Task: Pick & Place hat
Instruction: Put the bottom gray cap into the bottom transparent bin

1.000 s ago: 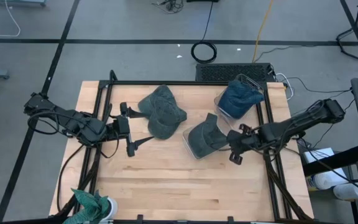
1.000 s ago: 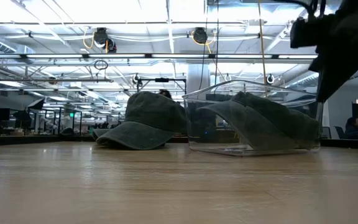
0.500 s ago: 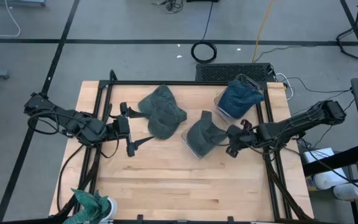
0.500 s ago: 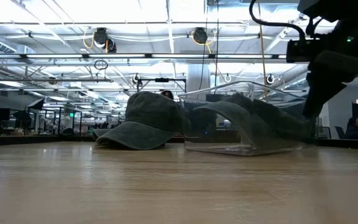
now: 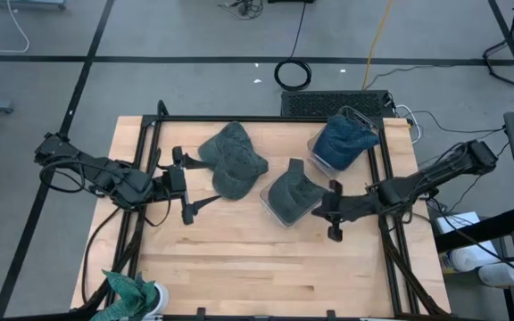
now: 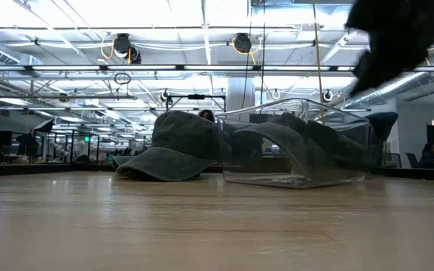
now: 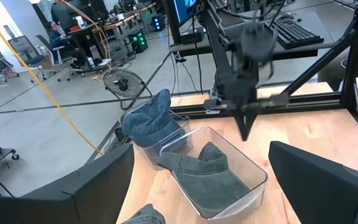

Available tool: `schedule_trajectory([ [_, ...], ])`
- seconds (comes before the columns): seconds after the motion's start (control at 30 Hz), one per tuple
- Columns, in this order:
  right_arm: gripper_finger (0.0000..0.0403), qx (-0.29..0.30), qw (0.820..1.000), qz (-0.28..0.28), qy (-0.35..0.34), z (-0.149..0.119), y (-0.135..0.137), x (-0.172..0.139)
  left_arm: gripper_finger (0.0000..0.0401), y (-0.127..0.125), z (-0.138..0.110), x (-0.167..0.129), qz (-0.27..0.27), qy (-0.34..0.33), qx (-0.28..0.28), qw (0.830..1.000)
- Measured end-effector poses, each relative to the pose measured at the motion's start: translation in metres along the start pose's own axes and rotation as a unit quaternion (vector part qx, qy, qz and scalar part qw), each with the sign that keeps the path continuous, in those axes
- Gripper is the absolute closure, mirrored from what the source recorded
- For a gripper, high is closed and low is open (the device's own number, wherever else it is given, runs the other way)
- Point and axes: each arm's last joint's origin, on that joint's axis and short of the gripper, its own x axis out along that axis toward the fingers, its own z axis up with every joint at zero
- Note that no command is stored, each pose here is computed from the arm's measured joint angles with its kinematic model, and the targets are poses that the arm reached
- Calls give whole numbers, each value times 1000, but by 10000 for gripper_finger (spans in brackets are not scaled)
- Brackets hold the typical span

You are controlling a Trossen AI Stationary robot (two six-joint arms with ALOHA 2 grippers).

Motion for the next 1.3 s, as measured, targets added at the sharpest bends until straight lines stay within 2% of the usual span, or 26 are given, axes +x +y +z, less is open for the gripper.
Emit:
schedule_trajectory([
  [0.1, 403, -84, 991, 41, -101, 18, 8, -8, 22, 0, 0, 0, 0, 0, 0, 1000],
  [0.2, 403, -160, 967, 53, -191, 33, 14, -17, 22, 0, 5, 0, 1, -22, -18, 1000],
  [0.3, 403, -203, 942, 51, -262, 45, 17, -26, 22, 1, 12, -1, 2, -53, -54, 997],
  [0.4, 403, -224, 926, 44, -302, 52, 18, -31, 22, 2, 17, -1, 3, -74, -72, 995],
  [0.53, 403, -230, 919, 42, -318, 54, 18, -33, 22, 2, 19, -2, 4, -80, -71, 994],
  [0.63, 403, -228, 918, 42, -321, 55, 18, -34, 22, 0, 13, 1, 4, -58, -52, 997],
  [0.77, 403, -216, 922, 48, -319, 55, 19, -33, 22, -2, 4, 7, 30, -21, -28, 999],
  [0.97, 403, -205, 926, 52, -314, 49, 17, -29, 22, 2, -4, 8, 94, 11, -68, 993],
  [1.13, 403, -206, 926, 51, -312, 46, 17, -27, 22, 7, -21, 9, 113, 74, -88, 987],
  [1.3, 403, -200, 922, 53, -328, 49, 17, -29, 22, 12, -50, 35, 149, 177, -158, 960],
])
